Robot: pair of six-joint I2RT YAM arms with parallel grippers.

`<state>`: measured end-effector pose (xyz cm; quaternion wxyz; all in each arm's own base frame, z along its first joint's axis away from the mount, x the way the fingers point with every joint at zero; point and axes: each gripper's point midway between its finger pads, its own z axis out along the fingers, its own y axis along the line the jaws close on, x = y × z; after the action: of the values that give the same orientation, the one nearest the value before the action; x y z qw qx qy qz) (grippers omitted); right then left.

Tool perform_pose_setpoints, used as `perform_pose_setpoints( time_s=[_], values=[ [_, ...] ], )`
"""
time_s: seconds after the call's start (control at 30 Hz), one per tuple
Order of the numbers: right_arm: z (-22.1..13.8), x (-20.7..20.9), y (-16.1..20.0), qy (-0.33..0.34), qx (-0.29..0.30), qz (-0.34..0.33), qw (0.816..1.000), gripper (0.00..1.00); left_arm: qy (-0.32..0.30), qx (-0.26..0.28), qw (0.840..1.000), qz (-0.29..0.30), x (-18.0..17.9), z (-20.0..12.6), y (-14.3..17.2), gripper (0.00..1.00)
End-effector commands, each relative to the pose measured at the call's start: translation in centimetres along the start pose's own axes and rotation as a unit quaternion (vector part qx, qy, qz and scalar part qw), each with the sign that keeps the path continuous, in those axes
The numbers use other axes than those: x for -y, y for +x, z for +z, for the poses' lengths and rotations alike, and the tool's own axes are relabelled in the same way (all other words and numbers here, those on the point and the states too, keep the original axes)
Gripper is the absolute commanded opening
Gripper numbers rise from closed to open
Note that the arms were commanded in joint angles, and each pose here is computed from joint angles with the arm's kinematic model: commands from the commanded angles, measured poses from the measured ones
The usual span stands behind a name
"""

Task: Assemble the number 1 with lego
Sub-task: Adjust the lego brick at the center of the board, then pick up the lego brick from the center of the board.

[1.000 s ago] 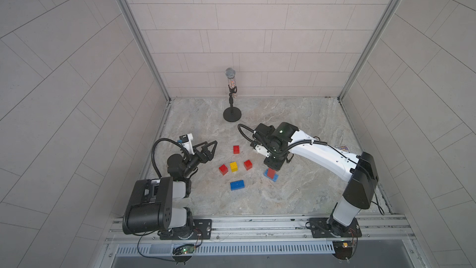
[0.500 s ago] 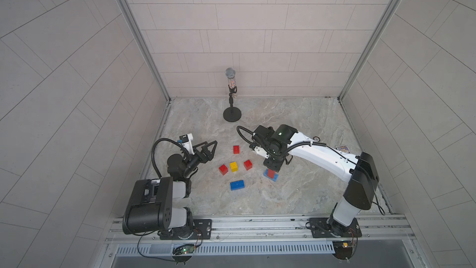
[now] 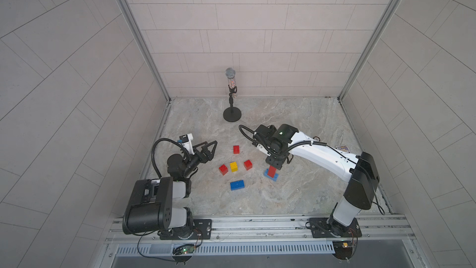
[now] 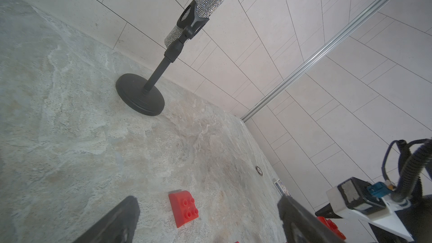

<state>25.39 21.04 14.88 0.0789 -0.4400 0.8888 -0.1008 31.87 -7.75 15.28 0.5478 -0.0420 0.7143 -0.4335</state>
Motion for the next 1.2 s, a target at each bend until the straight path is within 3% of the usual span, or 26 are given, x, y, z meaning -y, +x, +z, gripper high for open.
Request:
perform_pose_setpoints(
  time_s=[0.0,0.33,0.6,0.83,1.17],
  values=[
    [-0.8,1.5,1.0,0.027,0.002,0.015,1.000,0.56,0.014,0.015,1.000,0.020,0.8,-0.2,-0.9,1.00],
    [-2.8,4.5,0.9,0.066,0.035,0.059,0.995,0.62,0.014,0.015,1.000,0.020,0.8,-0.2,-0.9,1.00],
    [-3.9,1.9,-2.0,-0.003,0.093,0.078,0.993,0.61,0.014,0.015,1.000,0.019,0.8,-0.2,-0.8,1.00],
    [-1.2,-3.0,-6.1,-0.054,0.102,0.080,0.990,0.60,0.014,0.015,1.000,0.019,0.8,-0.2,-0.8,1.00],
    [3.3,-6.6,-10.4,-0.116,0.082,0.106,0.984,0.62,0.014,0.015,1.000,0.019,0.8,-0.2,-0.8,1.00]
  ],
)
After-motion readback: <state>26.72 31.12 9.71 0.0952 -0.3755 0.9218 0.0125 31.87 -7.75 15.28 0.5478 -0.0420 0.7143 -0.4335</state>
